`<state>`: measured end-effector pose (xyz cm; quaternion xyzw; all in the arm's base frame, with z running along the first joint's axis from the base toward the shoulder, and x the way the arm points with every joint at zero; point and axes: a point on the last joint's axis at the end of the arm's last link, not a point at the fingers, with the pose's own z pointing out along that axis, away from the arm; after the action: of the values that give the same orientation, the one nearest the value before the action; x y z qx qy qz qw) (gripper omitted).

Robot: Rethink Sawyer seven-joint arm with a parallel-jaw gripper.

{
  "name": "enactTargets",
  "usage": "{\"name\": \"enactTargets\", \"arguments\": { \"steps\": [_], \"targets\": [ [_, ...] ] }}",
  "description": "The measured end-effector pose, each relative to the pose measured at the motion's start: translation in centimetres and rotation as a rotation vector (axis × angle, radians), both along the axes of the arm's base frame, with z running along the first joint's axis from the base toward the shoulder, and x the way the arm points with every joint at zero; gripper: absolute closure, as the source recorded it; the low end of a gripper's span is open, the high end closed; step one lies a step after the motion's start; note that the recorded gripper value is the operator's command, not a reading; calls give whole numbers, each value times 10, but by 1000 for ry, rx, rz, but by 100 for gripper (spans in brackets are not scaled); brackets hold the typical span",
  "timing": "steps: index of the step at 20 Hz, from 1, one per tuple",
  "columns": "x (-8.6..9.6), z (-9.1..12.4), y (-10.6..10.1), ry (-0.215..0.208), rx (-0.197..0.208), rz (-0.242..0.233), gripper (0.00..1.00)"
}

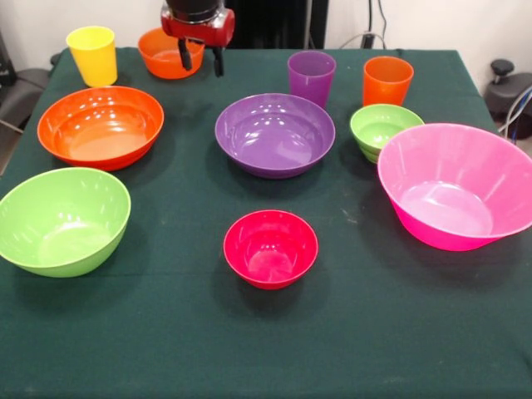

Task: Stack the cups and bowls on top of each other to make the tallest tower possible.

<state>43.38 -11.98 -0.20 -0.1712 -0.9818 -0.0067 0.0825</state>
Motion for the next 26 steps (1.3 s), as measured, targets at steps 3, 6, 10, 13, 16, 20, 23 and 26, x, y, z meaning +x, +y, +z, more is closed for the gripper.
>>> {"name": "enactTargets", "arguments": {
  "steps": [3,6,10,13,16,20,23,26],
  "targets": [
    [4,10,-1,-7,-5,4,0],
    [7,16,-1,-15,-8,6,0],
    [1,22,2,-11,-4,7,0],
    [-11,19,6,4,5,23,0],
    [-21,17,9,8,12,41,0],
    [-34,16,12,20,21,53,0],
    [-39,16,13,27,25,55,0],
    [-41,16,11,27,26,52,0]
  ]
}}
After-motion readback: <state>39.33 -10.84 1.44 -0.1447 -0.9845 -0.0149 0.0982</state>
